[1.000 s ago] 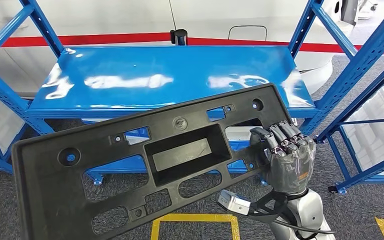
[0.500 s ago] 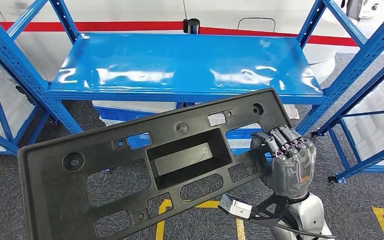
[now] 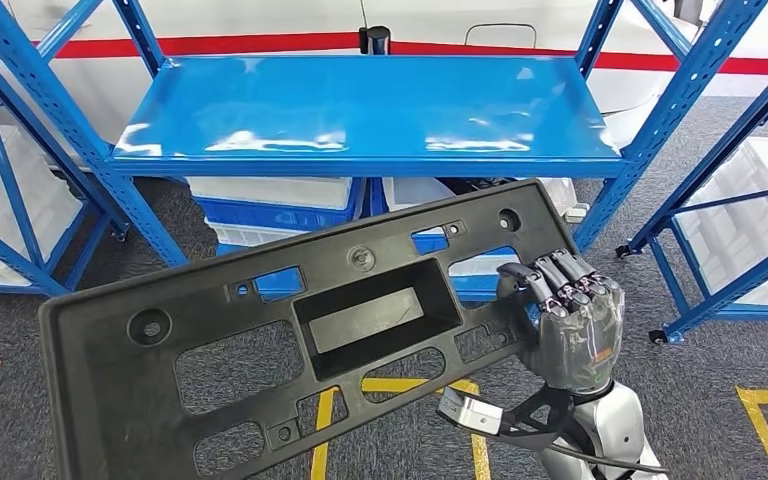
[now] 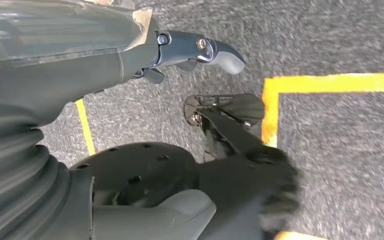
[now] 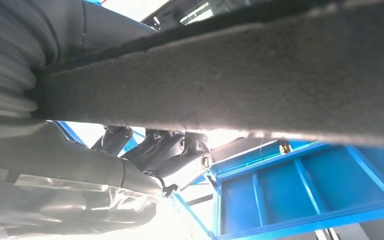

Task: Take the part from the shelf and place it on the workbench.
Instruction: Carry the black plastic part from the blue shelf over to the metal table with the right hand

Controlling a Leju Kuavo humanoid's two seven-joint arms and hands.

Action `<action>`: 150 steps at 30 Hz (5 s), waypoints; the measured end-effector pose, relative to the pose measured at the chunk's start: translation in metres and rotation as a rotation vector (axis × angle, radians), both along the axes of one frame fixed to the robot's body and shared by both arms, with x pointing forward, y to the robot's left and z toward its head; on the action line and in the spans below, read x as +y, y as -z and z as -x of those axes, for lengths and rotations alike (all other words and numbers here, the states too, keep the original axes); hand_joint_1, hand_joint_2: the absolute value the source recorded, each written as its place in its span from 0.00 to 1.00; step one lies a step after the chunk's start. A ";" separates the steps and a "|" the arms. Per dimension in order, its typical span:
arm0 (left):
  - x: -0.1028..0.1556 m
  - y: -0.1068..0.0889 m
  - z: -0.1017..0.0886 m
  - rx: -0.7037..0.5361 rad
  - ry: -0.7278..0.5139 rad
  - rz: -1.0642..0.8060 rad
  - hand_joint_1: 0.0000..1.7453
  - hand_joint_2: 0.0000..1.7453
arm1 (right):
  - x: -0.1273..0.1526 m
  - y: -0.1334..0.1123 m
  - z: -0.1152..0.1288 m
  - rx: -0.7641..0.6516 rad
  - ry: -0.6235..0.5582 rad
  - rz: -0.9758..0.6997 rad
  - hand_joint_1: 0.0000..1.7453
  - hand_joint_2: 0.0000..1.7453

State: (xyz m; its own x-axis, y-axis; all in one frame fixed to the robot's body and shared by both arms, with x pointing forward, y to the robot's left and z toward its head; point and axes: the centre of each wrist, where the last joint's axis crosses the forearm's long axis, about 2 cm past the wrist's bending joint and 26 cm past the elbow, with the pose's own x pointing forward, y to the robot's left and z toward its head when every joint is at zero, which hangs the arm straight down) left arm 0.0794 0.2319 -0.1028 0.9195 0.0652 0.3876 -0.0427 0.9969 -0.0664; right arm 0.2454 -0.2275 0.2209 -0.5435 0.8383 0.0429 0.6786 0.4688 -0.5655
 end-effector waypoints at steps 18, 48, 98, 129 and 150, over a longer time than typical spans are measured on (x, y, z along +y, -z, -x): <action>-0.007 0.000 0.007 0.011 -0.073 -0.031 0.00 1.00 | 0.001 0.003 -0.003 0.017 -0.045 0.005 1.00 1.00; -0.016 0.000 0.016 0.040 -0.138 -0.058 0.00 1.00 | 0.000 0.009 -0.010 0.047 -0.095 0.030 1.00 1.00; -0.019 0.000 0.017 0.058 -0.181 -0.034 0.00 1.00 | -0.021 0.028 -0.002 0.115 -0.074 0.043 1.00 1.00; -0.009 0.002 0.017 0.046 -0.175 -0.046 0.00 1.00 | -0.031 0.026 -0.006 0.116 -0.077 -0.011 1.00 1.00; -0.002 0.002 0.017 -0.043 -0.173 -0.189 0.00 1.00 | -0.030 0.039 0.004 0.170 -0.021 0.012 1.00 1.00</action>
